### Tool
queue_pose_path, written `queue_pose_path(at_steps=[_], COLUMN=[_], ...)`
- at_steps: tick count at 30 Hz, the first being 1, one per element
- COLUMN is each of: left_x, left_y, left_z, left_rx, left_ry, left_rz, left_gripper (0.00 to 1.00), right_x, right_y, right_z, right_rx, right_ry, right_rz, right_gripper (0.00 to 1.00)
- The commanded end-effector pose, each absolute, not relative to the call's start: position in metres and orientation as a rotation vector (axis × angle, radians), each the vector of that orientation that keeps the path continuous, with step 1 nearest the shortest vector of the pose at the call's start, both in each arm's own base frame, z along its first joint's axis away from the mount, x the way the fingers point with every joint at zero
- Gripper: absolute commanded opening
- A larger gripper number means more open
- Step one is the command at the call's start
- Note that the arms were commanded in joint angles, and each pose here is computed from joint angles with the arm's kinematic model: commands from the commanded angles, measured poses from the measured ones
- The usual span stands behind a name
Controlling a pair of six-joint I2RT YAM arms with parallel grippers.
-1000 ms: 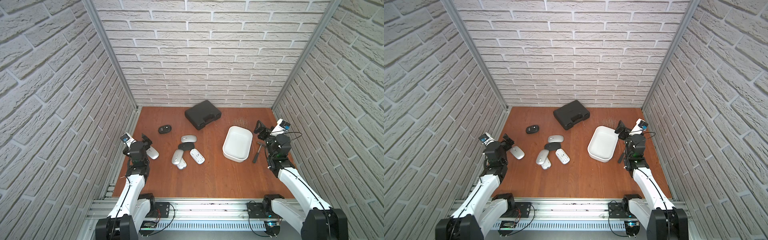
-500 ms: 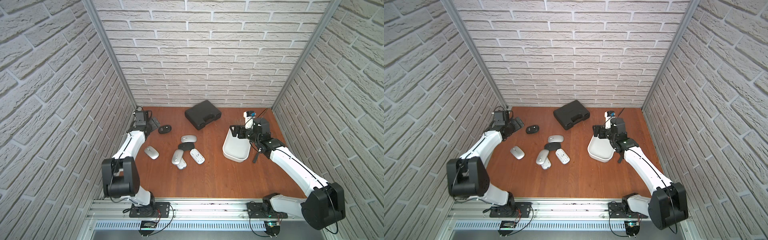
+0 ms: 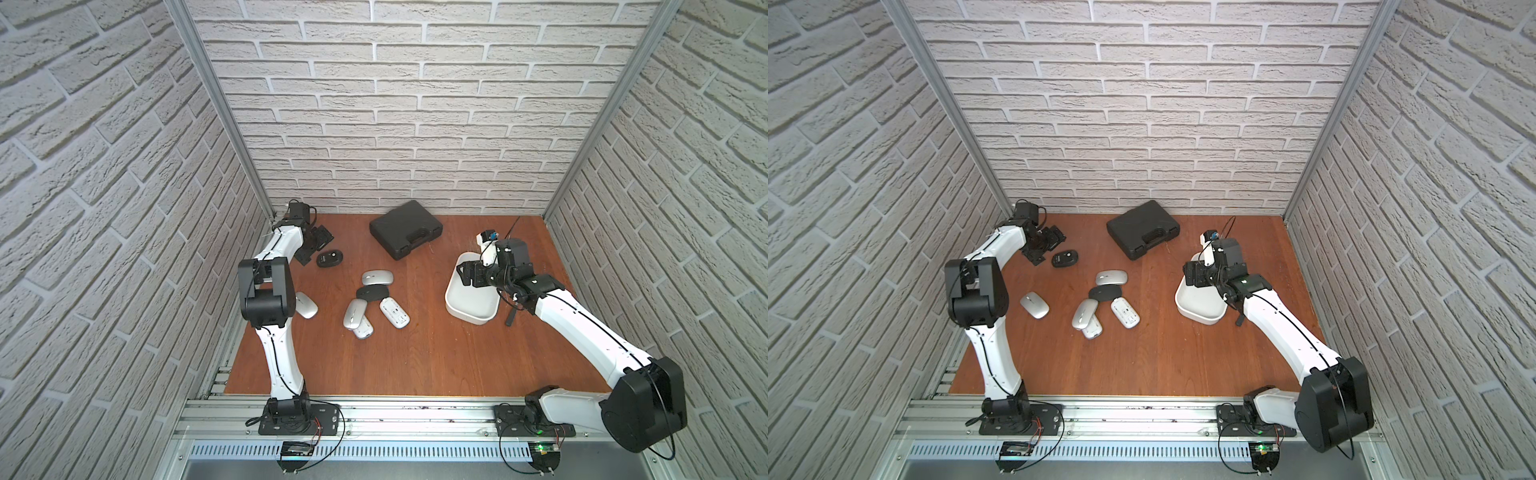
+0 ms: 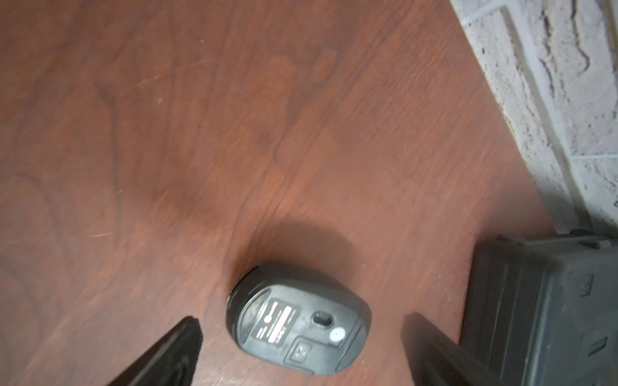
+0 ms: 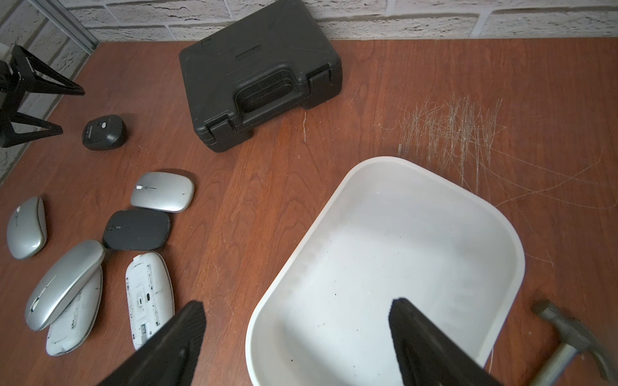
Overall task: Put the mouse in the storage box
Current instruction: Pick up the mouse from the center of the board.
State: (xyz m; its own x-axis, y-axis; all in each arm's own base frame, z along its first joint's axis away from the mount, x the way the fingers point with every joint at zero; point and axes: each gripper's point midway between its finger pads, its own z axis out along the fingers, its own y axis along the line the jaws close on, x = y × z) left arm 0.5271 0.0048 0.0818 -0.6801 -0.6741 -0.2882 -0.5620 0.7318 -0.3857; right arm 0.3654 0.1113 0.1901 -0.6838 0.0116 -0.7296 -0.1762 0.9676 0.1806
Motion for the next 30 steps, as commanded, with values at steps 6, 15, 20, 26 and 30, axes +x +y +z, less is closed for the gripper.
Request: queue_pose_path(at_steps=[6, 15, 20, 26, 30], left_x=[0.541, 0.518, 0.503, 0.49, 0.494], left_y=[0.002, -0.004, -0.009, -0.008, -0.009], left_z=[0.057, 0.052, 0.047, 0.049, 0.04], left_rx=[-0.899, -0.639, -0.531, -0.493, -0.492], left_ry=[2.644, 2.835, 2.913, 2.933, 2.941], left_rz=[-0.278, -0.082, 0.012, 0.098, 0.056], left_gripper=[0.98, 0.98, 0.98, 0.98, 0.97], right_x=[0.368, 0.366, 0.367, 0.366, 0.365], right_y=[0.111, 0.111, 0.112, 0.113, 0.115], right_z=[0.201, 0.195, 0.193, 0.191, 0.189], right_rx=[-0.128, -0.117, -0.114, -0.109, -0.107], right_ry=[2.289, 2.307, 2.311, 2.319, 2.324], right_rz=[0.275, 0.281, 0.293, 0.297, 0.309], right_gripper=[0.9, 0.9, 0.9, 0.9, 0.9])
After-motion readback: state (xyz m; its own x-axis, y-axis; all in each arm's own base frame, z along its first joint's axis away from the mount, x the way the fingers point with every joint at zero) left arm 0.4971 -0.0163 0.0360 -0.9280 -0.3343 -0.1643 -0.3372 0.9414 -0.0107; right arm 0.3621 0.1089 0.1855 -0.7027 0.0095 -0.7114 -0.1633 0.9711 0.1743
